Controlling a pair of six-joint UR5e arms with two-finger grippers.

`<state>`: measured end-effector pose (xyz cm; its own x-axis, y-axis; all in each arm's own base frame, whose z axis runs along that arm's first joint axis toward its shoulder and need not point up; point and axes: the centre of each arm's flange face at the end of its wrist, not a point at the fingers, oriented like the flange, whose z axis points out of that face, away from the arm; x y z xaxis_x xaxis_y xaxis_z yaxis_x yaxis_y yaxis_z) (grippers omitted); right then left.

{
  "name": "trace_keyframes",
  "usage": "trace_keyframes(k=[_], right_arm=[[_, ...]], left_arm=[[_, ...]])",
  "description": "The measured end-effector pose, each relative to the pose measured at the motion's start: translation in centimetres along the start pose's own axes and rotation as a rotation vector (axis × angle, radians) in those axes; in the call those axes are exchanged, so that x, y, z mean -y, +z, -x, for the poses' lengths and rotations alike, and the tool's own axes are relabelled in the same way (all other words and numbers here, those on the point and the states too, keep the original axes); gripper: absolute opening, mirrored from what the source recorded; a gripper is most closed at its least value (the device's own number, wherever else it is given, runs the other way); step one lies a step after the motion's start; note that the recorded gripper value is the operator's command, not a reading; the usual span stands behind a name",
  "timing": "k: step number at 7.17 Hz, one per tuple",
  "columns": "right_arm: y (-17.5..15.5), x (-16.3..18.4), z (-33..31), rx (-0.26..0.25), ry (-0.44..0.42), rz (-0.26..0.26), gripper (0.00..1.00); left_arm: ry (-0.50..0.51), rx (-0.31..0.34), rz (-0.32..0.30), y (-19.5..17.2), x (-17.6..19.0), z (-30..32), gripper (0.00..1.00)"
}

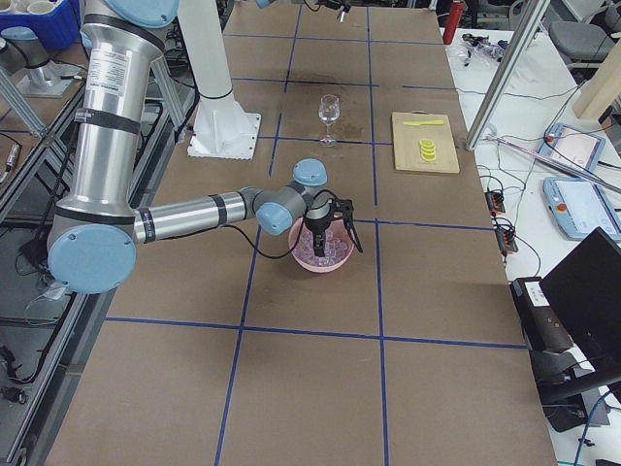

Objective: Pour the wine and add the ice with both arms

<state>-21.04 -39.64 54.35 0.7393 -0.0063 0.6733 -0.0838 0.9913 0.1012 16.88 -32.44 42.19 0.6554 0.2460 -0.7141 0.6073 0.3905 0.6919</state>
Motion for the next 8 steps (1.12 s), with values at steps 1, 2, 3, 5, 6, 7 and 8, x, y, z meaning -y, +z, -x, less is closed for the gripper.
trace_keyframes(k=[1, 2, 3, 5, 6, 7, 8], right_arm=[[0.0, 0.0, 0.0, 0.001, 0.0, 0.001, 0.2], [-0.1, 0.0, 0.0, 0.003, 0.0, 0.001, 0.13], [-0.3, 0.0, 0.1, 0.01, -0.001, 0.004, 0.06], [-1.1, 0.2, 0.1, 0.03, 0.005, 0.005, 0.0], [-1.9, 0.3, 0.2, 0.041, 0.006, -0.005, 0.0], [-3.1, 0.3, 0.4, 0.053, 0.005, -0.019, 0.0], [-4.2, 0.2, 0.6, 0.063, 0.003, -0.033, 0.0]], left_arm=[[0.0, -0.002, 0.003, 0.0, 0.0, 0.0, 0.0], [0.0, -0.003, 0.003, 0.0, 0.0, 0.0, 0.0], [-0.001, -0.004, 0.003, 0.1, 0.0, 0.0, 0.0], [-0.002, -0.005, 0.002, 0.2, 0.0, -0.1, 0.0], [-0.004, -0.003, 0.004, 0.2, -0.1, 0.0, 0.0], [-0.019, 0.003, 0.009, 0.4, -0.5, 0.3, 0.0], [-0.049, 0.018, 0.016, 0.7, -1.2, 0.8, 0.0]])
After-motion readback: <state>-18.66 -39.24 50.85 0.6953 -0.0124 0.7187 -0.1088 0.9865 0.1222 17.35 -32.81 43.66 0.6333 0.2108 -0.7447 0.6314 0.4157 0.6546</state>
